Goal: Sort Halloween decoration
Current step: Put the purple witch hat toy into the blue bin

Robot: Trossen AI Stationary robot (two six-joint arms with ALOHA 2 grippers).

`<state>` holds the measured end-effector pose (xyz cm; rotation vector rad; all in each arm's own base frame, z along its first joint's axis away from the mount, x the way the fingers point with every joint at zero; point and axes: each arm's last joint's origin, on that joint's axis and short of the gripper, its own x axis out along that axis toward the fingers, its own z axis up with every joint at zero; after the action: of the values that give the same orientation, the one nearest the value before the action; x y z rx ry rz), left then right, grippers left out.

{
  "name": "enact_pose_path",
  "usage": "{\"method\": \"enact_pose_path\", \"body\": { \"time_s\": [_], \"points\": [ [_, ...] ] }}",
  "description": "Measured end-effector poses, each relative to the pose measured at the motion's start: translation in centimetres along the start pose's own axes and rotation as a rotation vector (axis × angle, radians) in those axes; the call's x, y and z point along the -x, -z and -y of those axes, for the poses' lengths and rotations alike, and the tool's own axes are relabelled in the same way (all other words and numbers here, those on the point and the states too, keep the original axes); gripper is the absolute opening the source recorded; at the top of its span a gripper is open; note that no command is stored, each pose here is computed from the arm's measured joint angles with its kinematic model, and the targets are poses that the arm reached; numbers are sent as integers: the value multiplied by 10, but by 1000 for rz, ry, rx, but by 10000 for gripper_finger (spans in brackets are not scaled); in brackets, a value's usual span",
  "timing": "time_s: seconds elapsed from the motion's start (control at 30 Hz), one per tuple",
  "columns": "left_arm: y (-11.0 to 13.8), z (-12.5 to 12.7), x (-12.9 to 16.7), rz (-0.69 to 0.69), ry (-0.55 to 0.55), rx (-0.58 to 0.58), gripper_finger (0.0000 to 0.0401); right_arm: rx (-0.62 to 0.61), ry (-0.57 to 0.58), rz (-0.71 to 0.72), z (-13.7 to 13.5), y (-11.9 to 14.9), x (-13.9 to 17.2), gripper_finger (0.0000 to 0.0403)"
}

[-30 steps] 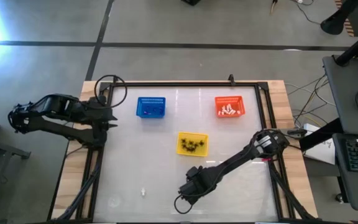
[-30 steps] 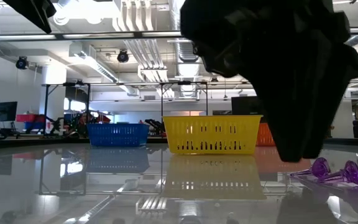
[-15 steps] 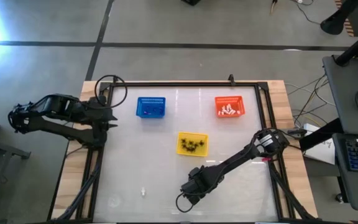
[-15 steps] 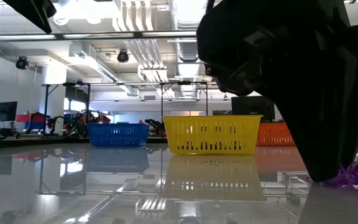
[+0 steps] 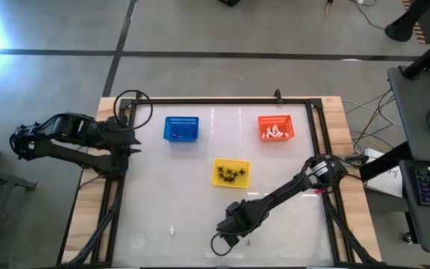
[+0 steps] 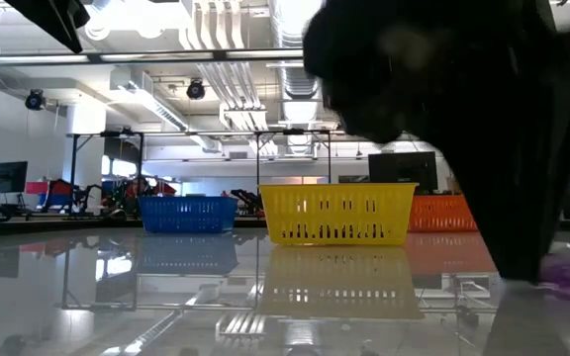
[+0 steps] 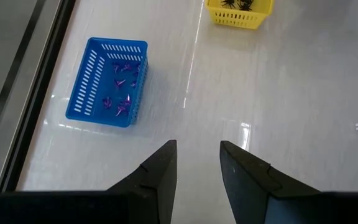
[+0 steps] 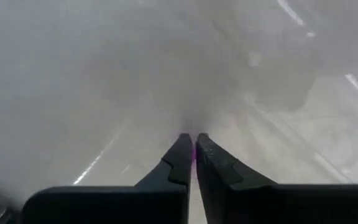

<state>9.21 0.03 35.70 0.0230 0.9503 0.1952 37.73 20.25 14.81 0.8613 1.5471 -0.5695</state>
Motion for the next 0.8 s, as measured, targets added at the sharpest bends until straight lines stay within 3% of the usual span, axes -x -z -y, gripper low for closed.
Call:
{"method": "enact_pose_path", "body": {
  "time_s": [0.57,0.8],
  "points": [
    [0,0,0,0,-1,0,105,-9,-49,75,-9,1,27,8],
    [0,0,0,1,-2,0,105,27,-146,255,-24,-20,65,8]
  ]
}}
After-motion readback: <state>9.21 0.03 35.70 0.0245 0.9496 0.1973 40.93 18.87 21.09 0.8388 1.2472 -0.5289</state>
